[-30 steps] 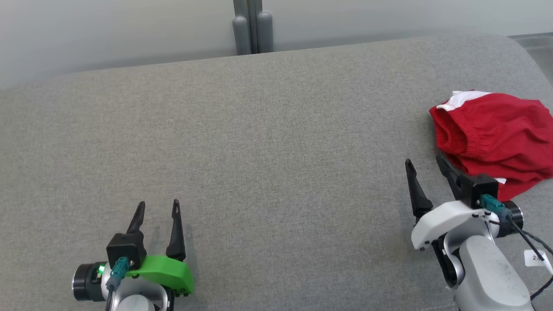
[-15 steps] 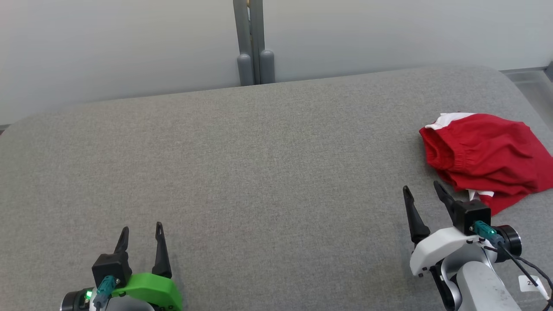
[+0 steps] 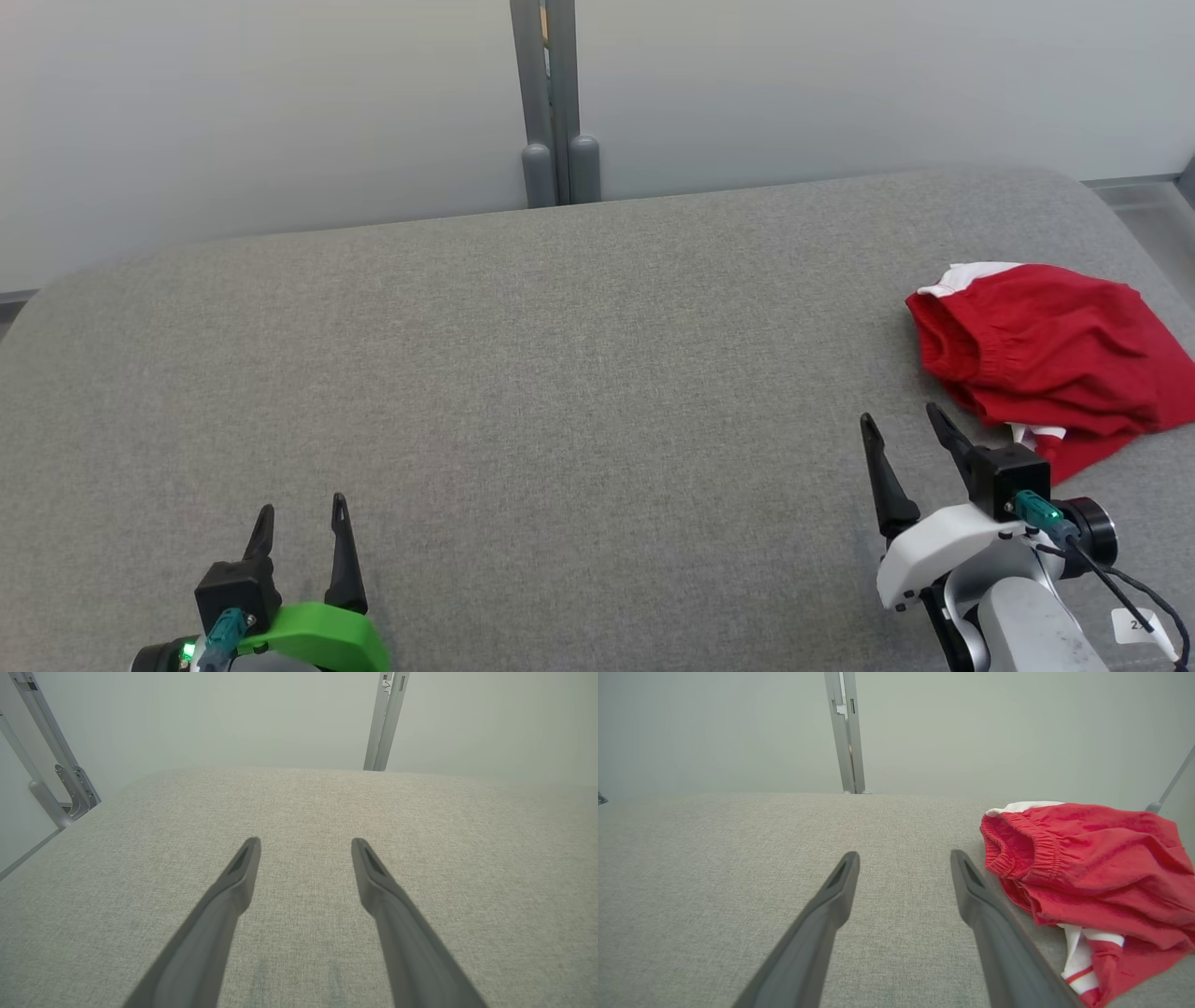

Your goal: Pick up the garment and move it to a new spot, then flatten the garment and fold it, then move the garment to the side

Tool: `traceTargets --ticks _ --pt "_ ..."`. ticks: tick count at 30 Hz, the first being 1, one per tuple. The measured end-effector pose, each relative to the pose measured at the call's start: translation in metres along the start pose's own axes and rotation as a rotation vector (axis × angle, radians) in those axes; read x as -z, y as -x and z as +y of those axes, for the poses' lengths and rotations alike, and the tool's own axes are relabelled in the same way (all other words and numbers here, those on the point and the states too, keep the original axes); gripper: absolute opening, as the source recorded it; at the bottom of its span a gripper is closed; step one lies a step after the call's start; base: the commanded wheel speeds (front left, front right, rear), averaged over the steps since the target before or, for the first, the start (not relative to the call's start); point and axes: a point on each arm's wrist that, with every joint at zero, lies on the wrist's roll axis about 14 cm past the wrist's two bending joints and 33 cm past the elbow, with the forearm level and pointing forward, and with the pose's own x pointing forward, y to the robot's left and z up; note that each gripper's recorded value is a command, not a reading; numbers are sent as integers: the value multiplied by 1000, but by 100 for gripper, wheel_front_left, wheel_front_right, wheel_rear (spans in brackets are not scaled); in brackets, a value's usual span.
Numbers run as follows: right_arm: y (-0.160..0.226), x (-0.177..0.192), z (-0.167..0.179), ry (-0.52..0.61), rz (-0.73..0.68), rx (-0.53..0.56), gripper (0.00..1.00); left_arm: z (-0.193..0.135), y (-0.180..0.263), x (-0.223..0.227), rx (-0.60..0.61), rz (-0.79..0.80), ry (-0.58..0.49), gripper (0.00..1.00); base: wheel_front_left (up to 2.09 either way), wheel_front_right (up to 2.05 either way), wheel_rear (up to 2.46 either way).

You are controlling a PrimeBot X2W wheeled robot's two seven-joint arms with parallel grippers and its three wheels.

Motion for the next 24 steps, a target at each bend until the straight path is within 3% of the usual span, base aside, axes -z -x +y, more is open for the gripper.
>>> traceTargets --ticks 24 --pt "5 11 9 -25 28 -19 100 -2 3 11 11 32 14 100 0 0 0"
